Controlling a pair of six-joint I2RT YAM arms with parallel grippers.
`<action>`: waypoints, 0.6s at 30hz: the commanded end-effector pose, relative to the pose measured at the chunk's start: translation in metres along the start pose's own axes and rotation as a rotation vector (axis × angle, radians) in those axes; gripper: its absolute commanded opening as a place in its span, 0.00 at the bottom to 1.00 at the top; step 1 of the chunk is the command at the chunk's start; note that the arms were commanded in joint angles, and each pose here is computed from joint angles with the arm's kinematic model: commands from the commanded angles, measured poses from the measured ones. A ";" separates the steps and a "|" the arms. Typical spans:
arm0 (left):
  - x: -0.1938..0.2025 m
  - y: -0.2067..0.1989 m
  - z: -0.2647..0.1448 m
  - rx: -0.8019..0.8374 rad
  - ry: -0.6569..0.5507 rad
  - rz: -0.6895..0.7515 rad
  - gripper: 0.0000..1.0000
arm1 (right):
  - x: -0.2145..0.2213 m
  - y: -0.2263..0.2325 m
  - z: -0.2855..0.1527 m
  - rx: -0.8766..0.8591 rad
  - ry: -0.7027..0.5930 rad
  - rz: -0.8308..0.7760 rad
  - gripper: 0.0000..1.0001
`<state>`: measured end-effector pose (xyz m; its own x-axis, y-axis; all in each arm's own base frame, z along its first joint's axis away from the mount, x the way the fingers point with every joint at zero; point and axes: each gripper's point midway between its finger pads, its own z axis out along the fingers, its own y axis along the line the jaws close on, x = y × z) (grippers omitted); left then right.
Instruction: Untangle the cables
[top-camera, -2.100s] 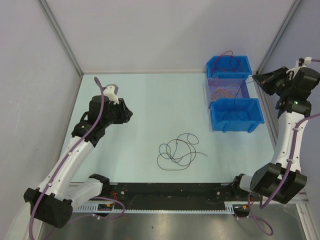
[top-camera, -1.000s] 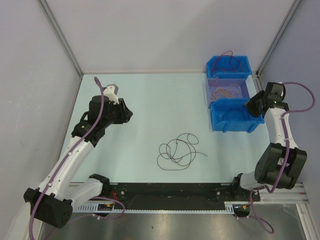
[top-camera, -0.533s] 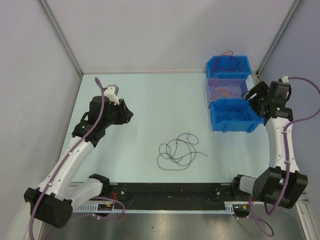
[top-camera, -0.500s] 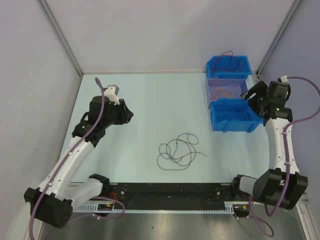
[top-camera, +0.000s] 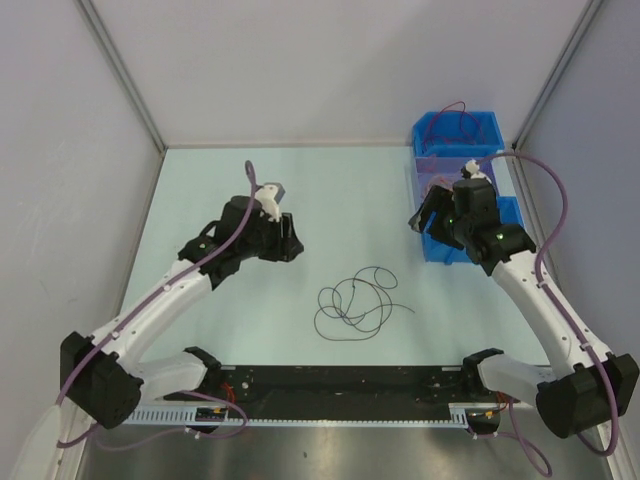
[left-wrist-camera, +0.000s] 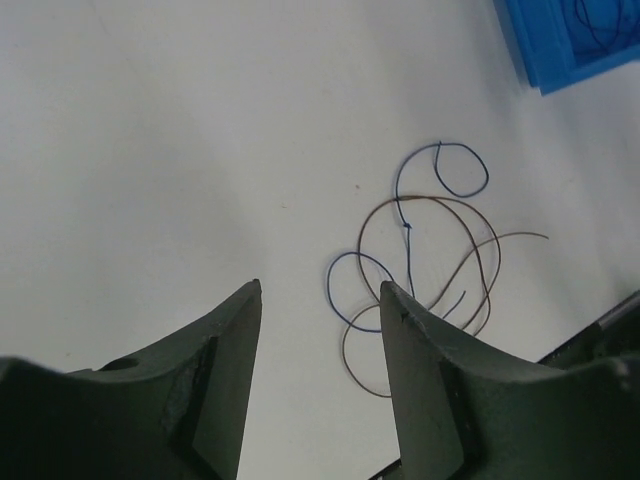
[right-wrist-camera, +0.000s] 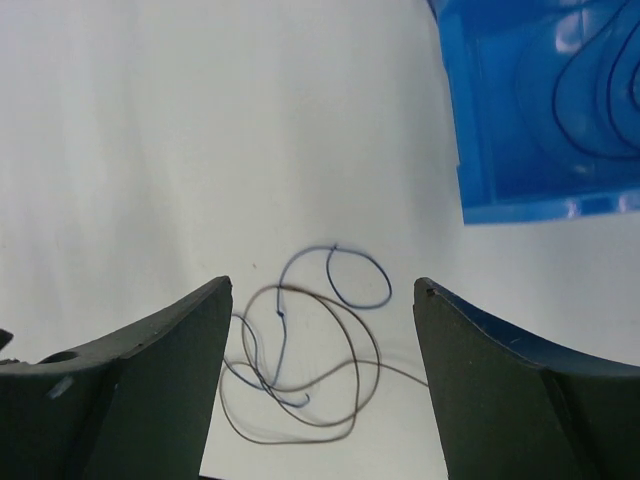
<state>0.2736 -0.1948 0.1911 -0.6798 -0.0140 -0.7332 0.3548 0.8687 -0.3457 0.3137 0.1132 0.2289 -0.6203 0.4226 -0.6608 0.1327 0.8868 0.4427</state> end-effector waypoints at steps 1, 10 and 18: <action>0.002 -0.032 0.013 0.065 0.004 0.004 0.56 | 0.024 -0.016 -0.008 0.058 0.004 -0.004 0.77; 0.041 -0.093 0.063 0.125 0.133 0.071 0.55 | 0.054 -0.025 -0.008 0.045 0.056 0.001 0.77; 0.068 -0.110 0.099 0.113 0.211 0.079 0.54 | 0.061 -0.029 -0.010 0.040 0.069 -0.022 0.77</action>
<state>0.2399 -0.3148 0.1095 -0.7798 0.2089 -0.5901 0.4752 0.8112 -0.3409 0.2652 0.1122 0.1789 -0.6885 0.3968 -0.6071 0.1625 0.9002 0.4041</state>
